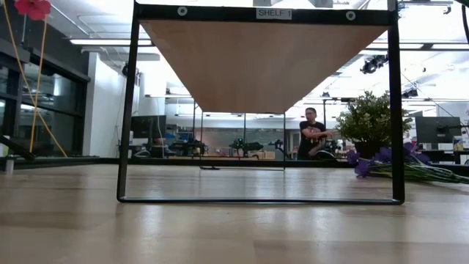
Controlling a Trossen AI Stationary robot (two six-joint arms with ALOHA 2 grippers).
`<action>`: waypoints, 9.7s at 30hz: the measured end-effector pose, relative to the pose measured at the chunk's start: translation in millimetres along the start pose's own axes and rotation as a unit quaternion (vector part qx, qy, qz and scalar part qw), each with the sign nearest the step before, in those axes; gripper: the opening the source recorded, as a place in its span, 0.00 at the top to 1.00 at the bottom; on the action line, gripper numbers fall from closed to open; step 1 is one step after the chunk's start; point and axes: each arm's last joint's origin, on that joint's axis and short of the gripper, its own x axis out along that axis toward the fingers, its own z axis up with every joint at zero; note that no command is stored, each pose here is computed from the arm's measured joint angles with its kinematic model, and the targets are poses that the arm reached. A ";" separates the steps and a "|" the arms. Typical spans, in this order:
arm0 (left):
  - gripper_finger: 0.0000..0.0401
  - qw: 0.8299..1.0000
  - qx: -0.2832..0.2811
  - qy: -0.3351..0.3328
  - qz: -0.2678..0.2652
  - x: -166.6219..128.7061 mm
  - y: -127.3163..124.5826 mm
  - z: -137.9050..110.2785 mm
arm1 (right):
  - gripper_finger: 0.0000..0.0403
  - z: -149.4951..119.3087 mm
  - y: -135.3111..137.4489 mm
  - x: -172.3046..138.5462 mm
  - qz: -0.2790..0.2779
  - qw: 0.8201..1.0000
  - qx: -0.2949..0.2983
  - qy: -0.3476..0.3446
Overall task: Pick and place flowers into a vace then onto a shelf
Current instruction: Put the red flower into the right transparent vase, then put the violet flowers into the right transparent vase
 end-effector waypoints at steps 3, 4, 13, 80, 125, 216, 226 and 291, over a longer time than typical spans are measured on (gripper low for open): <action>0.20 1.000 0.000 0.000 0.000 0.0 0.0 0.0 | 1.00 -0.4 0.2 0.1 0.004 1.000 0.002 0.007; 0.20 1.000 0.000 0.000 0.000 0.0 0.0 0.0 | 1.00 -0.8 0.1 0.1 0.007 1.000 0.004 0.012; 0.20 1.000 0.000 0.000 0.000 0.0 0.0 0.0 | 1.00 -2.9 0.3 -0.2 0.022 0.999 0.023 0.042; 0.20 1.000 0.000 0.000 0.000 0.0 0.1 0.0 | 0.74 -5.4 -0.1 -0.2 0.035 0.996 0.037 0.074; 0.20 1.000 0.004 0.001 0.000 0.0 0.1 -0.1 | 0.72 21.9 -13.2 -33.2 0.154 0.958 0.178 0.162; 0.20 1.000 0.017 -0.011 0.007 0.0 0.8 0.6 | 0.79 200.8 -150.2 -84.2 0.016 0.993 0.038 -0.112; 0.20 1.000 0.015 -0.012 0.006 0.1 0.6 0.6 | 0.77 235.0 -146.3 -92.4 0.006 0.993 -0.002 -0.118; 0.20 0.999 0.024 -0.024 0.007 0.0 0.2 1.4 | 0.77 189.4 -137.0 18.3 -0.288 0.944 0.032 0.157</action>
